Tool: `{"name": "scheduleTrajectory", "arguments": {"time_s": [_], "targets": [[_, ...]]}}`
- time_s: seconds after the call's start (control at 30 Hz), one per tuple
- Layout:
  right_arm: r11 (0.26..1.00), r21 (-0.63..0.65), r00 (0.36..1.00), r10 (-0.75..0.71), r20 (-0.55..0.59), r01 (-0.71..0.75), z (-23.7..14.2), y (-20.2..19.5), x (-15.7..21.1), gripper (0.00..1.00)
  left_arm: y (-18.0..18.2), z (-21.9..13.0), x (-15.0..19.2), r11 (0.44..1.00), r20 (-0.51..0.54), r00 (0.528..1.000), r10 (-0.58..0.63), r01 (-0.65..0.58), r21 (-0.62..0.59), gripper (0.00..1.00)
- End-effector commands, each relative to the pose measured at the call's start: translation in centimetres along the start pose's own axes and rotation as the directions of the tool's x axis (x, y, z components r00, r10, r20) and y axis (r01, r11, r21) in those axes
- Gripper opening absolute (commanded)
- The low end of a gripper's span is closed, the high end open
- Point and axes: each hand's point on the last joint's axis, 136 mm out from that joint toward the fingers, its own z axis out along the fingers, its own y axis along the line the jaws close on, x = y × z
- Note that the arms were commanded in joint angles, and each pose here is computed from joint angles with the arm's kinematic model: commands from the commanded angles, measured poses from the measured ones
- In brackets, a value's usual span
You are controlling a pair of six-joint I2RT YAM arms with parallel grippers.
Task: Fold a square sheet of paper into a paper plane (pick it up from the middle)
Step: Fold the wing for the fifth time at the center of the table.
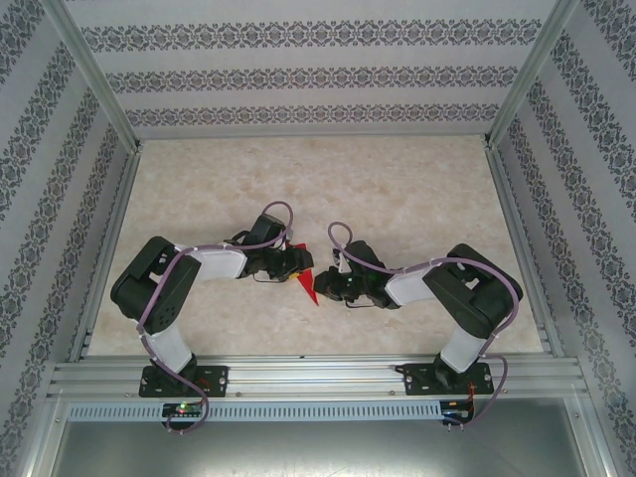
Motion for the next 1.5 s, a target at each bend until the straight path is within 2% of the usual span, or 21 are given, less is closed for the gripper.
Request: {"name": "scheduleTrajectory", "arguments": {"time_s": [0.0, 0.13, 0.23, 0.33, 0.5, 0.7, 0.87, 1.27, 1.47], "targets": [[0.996, 0.088, 1.0, -0.01, -0.018, 0.011, 0.2, -1.5, 0.6, 0.13, 2.8, 0.6, 1.0, 0.994, -0.031, 0.999, -0.025, 0.022, -0.108, 0.45], [0.99, 0.14, 0.999, -0.015, -0.038, 0.02, 0.0, -2.2, 1.1, 0.11, 3.0, 0.7, 1.0, 0.993, -0.034, 0.999, -0.03, 0.026, -0.115, 0.45], [0.987, 0.154, 0.999, -0.034, -0.029, 0.038, -0.6, -1.8, 1.0, 0.14, 3.0, 0.7, 1.1, 0.993, -0.038, 0.999, -0.03, 0.025, -0.111, 0.45], [0.988, 0.131, 0.997, -0.077, -0.015, 0.078, -1.3, -0.1, 0.5, 0.18, 2.8, 0.7, 1.0, 0.994, -0.036, 0.999, -0.029, 0.025, -0.11, 0.45], [0.973, 0.128, 0.982, -0.19, -0.015, 0.191, -1.7, 1.8, 0.5, 0.34, 2.8, 0.6, 1.0, 0.993, -0.036, 0.999, -0.031, 0.027, -0.111, 0.45], [0.962, 0.161, 0.976, -0.216, -0.034, 0.219, -0.8, 1.7, 0.5, 0.38, 2.4, 0.6, 0.9, 0.995, -0.036, 0.999, -0.029, 0.025, -0.101, 0.45], [0.949, 0.205, 0.971, -0.231, -0.06, 0.239, -0.2, 1.0, 0.6, 0.38, 2.3, 0.6, 0.8, 0.995, -0.037, 0.999, -0.028, 0.025, -0.098, 0.45], [0.94, 0.262, 0.975, -0.205, -0.081, 0.219, 0.4, -0.8, 1.1, 0.24, 2.0, 0.5, 0.7, 0.996, -0.038, 0.999, -0.025, 0.022, -0.091, 0.45], [0.943, 0.274, 0.981, -0.17, -0.094, 0.189, 0.3, -1.8, 1.9, 0.21, 2.1, 0.5, 0.8, 0.995, -0.039, 0.999, -0.026, 0.022, -0.095, 0.45]]}}
